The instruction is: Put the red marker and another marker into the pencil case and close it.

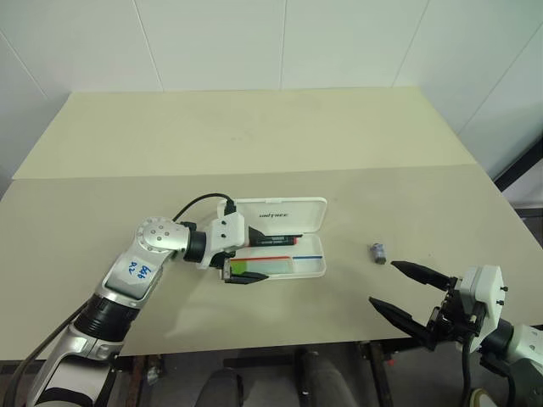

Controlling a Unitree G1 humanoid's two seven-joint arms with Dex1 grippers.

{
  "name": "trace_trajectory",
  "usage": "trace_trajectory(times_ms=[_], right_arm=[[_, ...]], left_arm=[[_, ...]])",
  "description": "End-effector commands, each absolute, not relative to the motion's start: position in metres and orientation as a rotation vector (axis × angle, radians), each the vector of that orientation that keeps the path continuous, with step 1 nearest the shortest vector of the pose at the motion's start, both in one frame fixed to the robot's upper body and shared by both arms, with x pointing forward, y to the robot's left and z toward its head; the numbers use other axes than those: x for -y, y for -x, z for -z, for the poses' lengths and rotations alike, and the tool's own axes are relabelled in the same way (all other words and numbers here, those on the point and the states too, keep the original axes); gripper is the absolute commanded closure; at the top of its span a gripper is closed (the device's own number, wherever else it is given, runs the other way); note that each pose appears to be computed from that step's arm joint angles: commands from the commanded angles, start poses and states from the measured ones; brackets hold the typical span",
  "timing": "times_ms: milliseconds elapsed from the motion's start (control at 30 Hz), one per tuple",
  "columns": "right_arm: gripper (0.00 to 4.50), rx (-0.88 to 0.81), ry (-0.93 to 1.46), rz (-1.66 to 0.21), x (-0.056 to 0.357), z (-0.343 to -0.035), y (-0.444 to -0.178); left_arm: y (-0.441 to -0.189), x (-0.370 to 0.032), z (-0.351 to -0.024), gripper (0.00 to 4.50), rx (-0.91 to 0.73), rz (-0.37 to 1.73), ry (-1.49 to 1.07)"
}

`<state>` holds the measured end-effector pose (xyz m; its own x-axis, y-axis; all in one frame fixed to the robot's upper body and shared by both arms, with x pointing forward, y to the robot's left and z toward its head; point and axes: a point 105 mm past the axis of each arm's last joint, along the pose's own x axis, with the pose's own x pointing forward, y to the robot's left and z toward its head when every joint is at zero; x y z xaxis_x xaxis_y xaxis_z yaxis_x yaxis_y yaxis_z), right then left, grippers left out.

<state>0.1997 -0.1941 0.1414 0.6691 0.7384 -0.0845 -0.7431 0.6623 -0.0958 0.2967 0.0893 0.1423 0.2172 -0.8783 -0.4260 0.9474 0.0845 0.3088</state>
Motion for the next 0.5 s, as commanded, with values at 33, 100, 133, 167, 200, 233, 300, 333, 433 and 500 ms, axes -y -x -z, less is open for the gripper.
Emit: trace_trajectory(times_ms=[33, 100, 133, 167, 200, 233, 300, 333, 433, 500], right_arm=[[0.00, -0.015, 0.141, -0.849, 0.192, -0.147, -0.200], [0.00, -0.016, 0.143, -0.849, 0.193, -0.147, -0.200], [0.00, -0.016, 0.144, -0.849, 0.193, -0.147, -0.201], [0.00, -0.017, 0.145, -0.849, 0.193, -0.147, -0.201], [0.00, -0.020, 0.147, -0.847, 0.194, -0.147, -0.201], [0.00, -0.033, 0.153, -0.838, 0.195, -0.146, -0.202], [0.00, -0.036, 0.158, -0.833, 0.197, -0.147, -0.204], [0.00, -0.033, 0.159, -0.830, 0.197, -0.148, -0.205], [0.00, -0.044, 0.175, -0.793, 0.202, -0.148, -0.211], [0.00, -0.067, 0.191, -0.737, 0.208, -0.145, -0.218]], left_arm=[[-0.287, -0.078, -0.167, 0.02, -0.054, 1.401, -0.572], [-0.281, -0.074, -0.173, 0.02, -0.039, 1.428, -0.544], [-0.279, -0.072, -0.175, 0.02, -0.034, 1.432, -0.532], [-0.278, -0.069, -0.177, 0.02, -0.027, 1.438, -0.515], [-0.276, -0.067, -0.180, 0.02, -0.019, 1.447, -0.497], [-0.273, -0.063, -0.184, 0.02, -0.001, 1.467, -0.474], [-0.268, -0.058, -0.188, 0.02, 0.014, 1.497, -0.444], [-0.266, -0.057, -0.189, 0.02, 0.022, 1.506, -0.437], [-0.261, -0.050, -0.195, 0.02, 0.074, 1.543, -0.394], [-0.253, -0.044, -0.202, 0.02, 0.145, 1.607, -0.342]])
